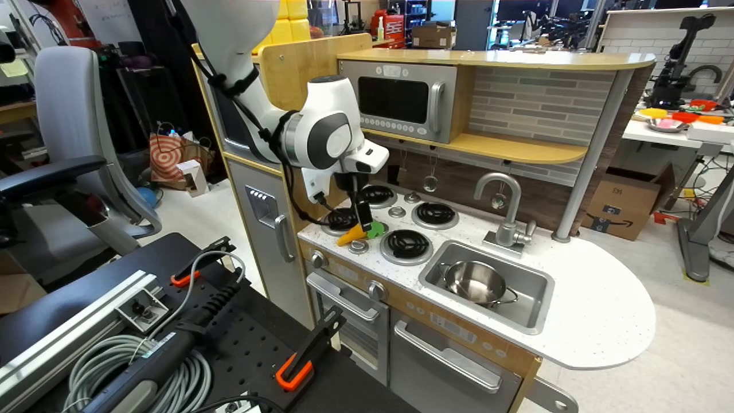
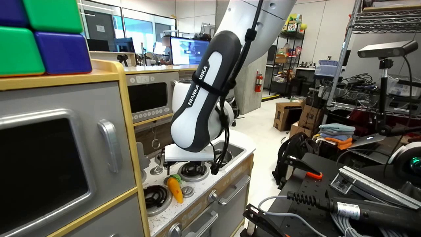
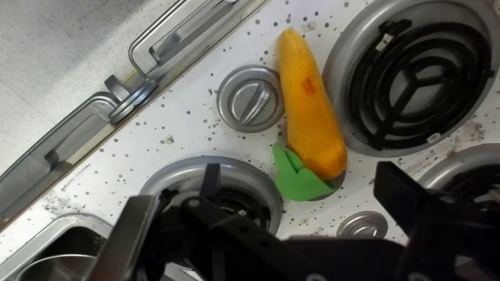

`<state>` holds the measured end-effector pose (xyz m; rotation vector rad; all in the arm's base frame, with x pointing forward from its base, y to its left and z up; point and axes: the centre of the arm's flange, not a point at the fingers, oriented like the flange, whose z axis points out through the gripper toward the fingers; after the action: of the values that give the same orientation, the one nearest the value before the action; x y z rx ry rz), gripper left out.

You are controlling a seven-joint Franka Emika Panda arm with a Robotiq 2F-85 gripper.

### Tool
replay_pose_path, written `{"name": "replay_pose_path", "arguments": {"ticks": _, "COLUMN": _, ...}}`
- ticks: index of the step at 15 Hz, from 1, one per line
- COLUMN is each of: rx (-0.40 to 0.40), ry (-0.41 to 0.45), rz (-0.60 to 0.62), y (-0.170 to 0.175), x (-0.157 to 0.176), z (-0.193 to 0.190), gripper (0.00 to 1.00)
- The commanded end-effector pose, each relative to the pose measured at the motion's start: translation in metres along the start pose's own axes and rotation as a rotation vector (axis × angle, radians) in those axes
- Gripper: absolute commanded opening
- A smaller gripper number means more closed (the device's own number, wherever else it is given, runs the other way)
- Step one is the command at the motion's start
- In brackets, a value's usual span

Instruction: Place the carrot toy inside the silver pot

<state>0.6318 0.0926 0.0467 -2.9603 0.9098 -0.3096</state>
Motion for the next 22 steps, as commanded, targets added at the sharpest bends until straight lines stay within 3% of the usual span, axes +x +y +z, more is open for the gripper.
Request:
{"name": "replay_pose_path", "arguments": {"ticks": 1, "rx": -0.032, "ry": 0.018, "rz": 0.011, "y": -0.023, "x": 0.011, "z": 0.023, "gripper": 1.0}}
{"name": "replay_pose_path", "arguments": {"ticks": 9, "rx": -0.131, "ry": 0.047, "rz": 0.029, "y": -0.042, "x": 0.021, "z": 0.051, "gripper": 0.97}}
{"name": "replay_pose_path", "arguments": {"ticks": 10, "rx": -0.142, "ry": 0.045, "rz": 0.029, "y": -0.044, "x": 0.022, "z": 0.053, "gripper": 0.73}}
{"name": "replay_pose_path", "arguments": {"ticks": 12, "rx": -0.151, "ry": 0.04, "rz": 0.031, "y": -0.046, "x": 0.023, "z": 0.057, "gripper": 0.71}}
{"name": "replay_pose_path", "arguments": {"ticks": 18, "rx": -0.183, "ry": 0.022, "rz": 0.044, "y": -0.041, "x": 0.023, "z": 0.062, "gripper": 0.24}}
{"name": "replay_pose_path", "arguments": {"ticks": 20, "rx": -0.177, "ry": 0.015, "rz": 0.045, "y": -0.036, "x": 0.023, "z": 0.055, "gripper": 0.09}}
{"name": "replay_pose_path", "arguments": {"ticks": 22, "rx": -0.167, "ry": -0.023, "rz": 0.079, "y": -0.027, "x": 0.031, "z": 0.027, "gripper": 0.01}}
